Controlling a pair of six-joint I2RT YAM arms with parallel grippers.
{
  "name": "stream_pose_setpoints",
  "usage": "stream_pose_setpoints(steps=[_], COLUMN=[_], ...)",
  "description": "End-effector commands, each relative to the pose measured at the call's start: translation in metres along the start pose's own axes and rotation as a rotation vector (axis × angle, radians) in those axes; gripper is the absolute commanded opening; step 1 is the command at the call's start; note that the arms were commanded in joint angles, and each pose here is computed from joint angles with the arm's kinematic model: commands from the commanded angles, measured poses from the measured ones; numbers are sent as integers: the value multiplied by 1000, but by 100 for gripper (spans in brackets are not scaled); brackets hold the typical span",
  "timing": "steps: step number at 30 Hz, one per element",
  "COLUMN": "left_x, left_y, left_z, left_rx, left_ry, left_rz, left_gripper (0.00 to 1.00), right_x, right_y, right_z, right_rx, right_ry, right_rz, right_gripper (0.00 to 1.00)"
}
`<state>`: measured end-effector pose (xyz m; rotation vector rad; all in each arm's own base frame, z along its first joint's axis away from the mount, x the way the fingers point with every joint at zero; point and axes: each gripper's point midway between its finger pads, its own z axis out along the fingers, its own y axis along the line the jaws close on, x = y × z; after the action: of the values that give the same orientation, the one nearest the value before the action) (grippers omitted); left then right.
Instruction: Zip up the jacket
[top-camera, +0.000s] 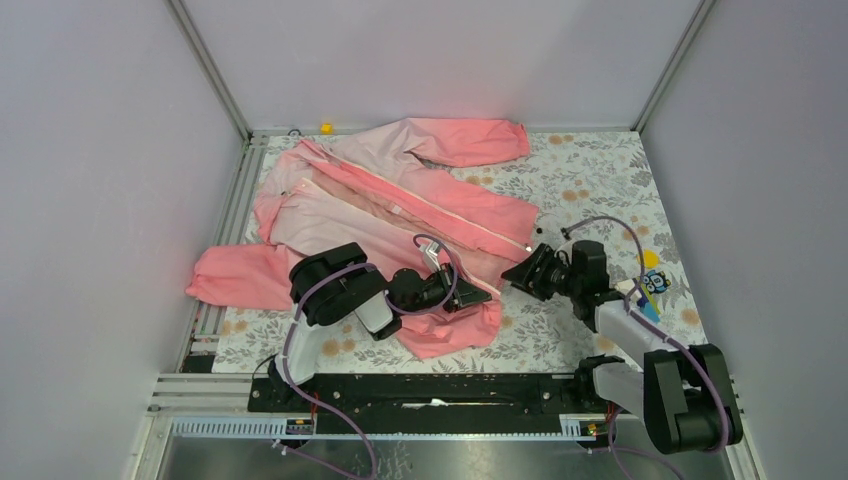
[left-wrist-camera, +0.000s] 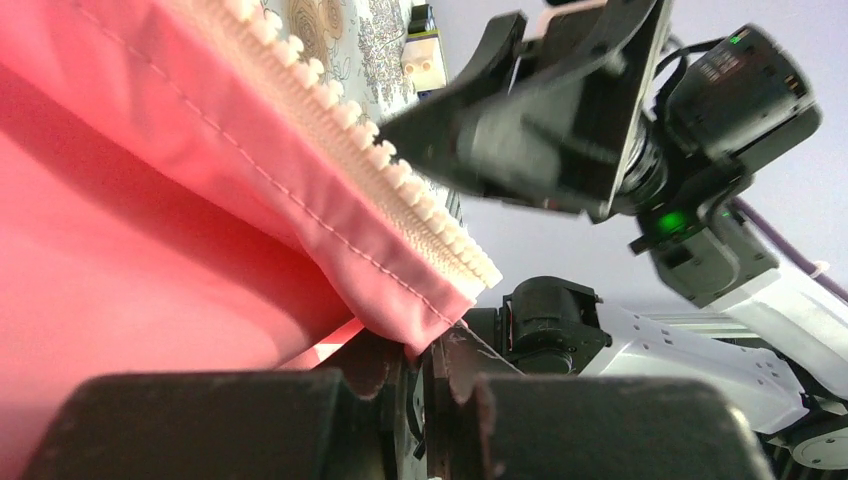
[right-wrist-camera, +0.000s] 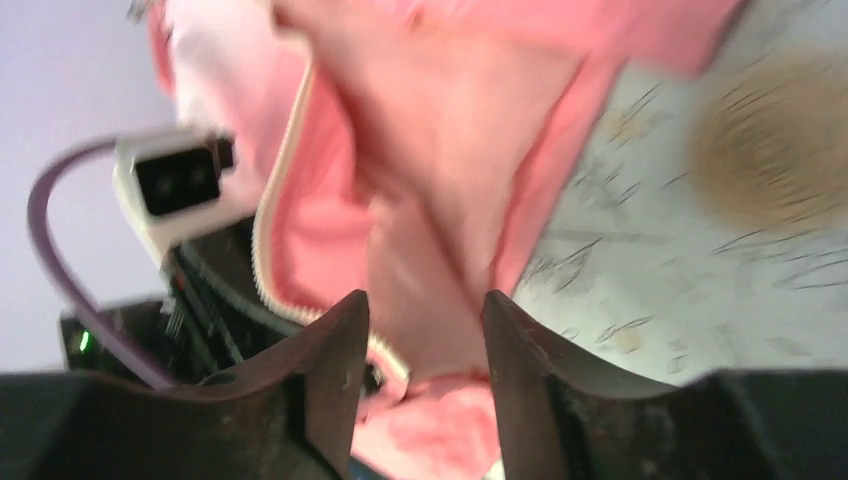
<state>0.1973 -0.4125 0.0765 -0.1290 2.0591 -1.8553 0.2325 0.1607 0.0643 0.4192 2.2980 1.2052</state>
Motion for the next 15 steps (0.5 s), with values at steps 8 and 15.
stream_pose_setpoints(steps=[8, 15], left_x=[3, 3], left_y=[-14, -11], left_z=[0, 2], left_rx=[73, 58], left_ry=[-5, 2], left_rz=[53, 37], left_gripper=[4, 4], right_x=[-128, -140], right_y=[-41, -32], right_z=[-31, 0], right_rx=[295, 39], right_ry=[-382, -222], right_rz=[121, 150], right_gripper=[72, 58])
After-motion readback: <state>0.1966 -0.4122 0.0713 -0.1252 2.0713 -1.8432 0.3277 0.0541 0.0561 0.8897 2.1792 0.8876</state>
